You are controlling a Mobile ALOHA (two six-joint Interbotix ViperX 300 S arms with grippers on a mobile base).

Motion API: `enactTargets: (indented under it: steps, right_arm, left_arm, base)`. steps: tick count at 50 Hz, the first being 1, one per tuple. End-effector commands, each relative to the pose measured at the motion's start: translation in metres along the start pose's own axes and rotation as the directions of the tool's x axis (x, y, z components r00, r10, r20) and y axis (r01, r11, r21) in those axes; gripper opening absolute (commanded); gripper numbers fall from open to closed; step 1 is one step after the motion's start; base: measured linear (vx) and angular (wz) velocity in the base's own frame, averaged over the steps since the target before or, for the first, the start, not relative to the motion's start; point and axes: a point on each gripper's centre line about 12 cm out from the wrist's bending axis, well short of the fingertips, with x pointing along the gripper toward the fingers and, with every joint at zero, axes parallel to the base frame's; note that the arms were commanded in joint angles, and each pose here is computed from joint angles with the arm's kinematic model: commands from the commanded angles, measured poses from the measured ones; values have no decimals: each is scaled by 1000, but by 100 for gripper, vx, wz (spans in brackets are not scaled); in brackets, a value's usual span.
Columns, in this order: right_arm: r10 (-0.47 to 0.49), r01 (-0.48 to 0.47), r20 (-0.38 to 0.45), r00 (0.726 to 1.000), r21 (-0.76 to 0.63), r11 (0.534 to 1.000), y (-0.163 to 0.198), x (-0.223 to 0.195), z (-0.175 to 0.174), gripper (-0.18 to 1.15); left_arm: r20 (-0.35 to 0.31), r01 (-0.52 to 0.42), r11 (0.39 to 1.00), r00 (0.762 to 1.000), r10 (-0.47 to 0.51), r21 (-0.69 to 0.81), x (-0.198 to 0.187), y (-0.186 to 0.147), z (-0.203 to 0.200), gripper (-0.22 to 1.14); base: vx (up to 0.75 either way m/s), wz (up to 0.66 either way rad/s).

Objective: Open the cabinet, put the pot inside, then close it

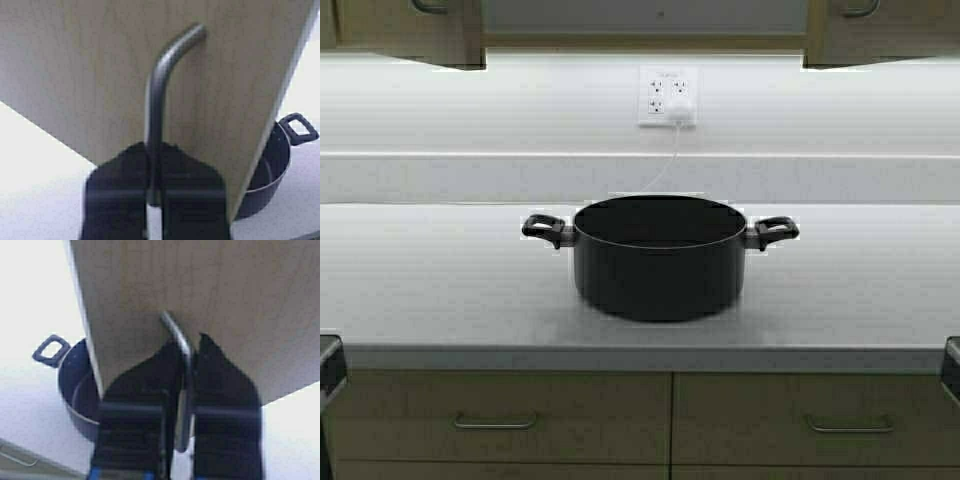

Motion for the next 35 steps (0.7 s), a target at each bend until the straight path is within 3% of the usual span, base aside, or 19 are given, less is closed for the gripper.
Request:
enactTargets:
  steps: [1, 4, 7, 10, 17, 27, 35]
  right_arm:
    - [113, -111, -69, 991, 26, 993, 19, -4, -6, 100]
    - [120, -118, -69, 990, 25, 993, 19, -8, -4, 112]
    - [126, -125, -73, 989, 22, 992, 20, -13, -3, 106]
    - [137, -136, -94, 986, 15, 991, 20, -18, -5, 98]
    - [118, -116, -171, 978, 25, 993, 11, -35, -17, 98]
    - [130, -129, -169, 977, 18, 992, 16, -65, -14, 98]
    - [-4, -1, -194, 981, -21, 1000, 3, -77, -17, 98]
  left_arm:
    - [29, 29, 999, 999, -28, -18, -6, -4, 20, 51]
    - [9, 46, 999, 999, -46, -22, -7, -6, 19, 75]
    - [-13, 62, 998, 998, -62, -23, -8, -8, 17, 95]
    - [-24, 72, 997, 997, -72, -21, -10, -9, 15, 105]
    - [-23, 60, 998, 998, -60, -21, -19, -5, 14, 103]
    - [-68, 100, 995, 993, -102, -20, -34, -8, 12, 103]
    - [-67, 99, 995, 993, -100, -15, -35, -8, 9, 103]
  base:
    - [1, -2]
    - [1, -2]
    - [1, -2]
    - [1, -1]
    - [0, 1]
    - [-1, 1]
    - [-1, 0]
